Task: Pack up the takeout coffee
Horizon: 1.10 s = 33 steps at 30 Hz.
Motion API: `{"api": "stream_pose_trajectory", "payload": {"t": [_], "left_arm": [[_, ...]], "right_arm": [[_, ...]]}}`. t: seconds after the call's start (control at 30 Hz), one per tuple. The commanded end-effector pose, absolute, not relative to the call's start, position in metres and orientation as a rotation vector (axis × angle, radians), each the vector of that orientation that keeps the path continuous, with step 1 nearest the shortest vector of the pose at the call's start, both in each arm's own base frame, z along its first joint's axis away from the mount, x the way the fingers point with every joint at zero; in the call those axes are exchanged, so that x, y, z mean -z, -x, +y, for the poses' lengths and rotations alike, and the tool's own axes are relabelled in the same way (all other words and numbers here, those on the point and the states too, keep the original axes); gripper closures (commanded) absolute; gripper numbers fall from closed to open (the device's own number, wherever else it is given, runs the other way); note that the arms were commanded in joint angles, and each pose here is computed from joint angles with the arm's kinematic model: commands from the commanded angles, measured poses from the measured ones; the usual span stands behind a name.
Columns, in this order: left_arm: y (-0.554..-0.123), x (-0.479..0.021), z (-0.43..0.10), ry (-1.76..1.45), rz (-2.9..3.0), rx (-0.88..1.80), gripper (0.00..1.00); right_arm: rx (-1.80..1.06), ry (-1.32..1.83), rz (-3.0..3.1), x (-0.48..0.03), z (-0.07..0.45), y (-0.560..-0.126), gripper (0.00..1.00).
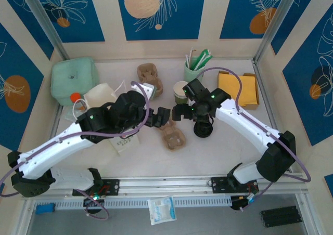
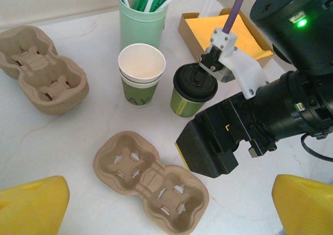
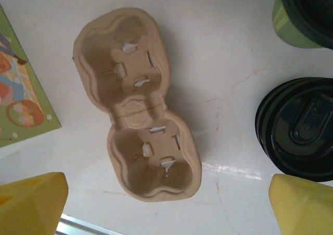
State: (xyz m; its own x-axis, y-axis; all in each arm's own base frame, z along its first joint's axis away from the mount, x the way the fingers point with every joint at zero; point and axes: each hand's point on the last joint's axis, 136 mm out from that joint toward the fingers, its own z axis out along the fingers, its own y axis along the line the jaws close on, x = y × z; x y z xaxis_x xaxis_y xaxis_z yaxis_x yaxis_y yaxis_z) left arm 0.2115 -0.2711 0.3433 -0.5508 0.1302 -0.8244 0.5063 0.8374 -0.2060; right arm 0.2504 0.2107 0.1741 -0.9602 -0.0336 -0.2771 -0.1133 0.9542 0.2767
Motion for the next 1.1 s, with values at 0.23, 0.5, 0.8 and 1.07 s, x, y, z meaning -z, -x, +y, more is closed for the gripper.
{"api": "stream_pose_trajectory", "payload": {"t": [0.23, 0.5, 0.8, 1.07], "left_arm": [[-0.202, -0.367, -0.242, -0.449, 2.076, 0.509, 0.01], [-0.194, -0.369, -0.216, -0.389, 2.061, 0.507, 0.01], [-0.189, -0.367, -0.193, -0.34, 2.052, 0.489, 0.01], [-0.188, -0.367, -0.184, -0.324, 2.047, 0.474, 0.01]], "right_arm": [[-0.356, 0.462, 2.988, -0.14, 0.239, -0.232, 0.03], [-0.096, 0.621, 3.03, -0.111, 0.253, -0.243, 0.21], [-0.115, 0.634, 3.066, -0.093, 0.271, -0.256, 0.38], [-0.107, 0.613, 3.082, -0.081, 0.28, -0.266, 0.45]]}}
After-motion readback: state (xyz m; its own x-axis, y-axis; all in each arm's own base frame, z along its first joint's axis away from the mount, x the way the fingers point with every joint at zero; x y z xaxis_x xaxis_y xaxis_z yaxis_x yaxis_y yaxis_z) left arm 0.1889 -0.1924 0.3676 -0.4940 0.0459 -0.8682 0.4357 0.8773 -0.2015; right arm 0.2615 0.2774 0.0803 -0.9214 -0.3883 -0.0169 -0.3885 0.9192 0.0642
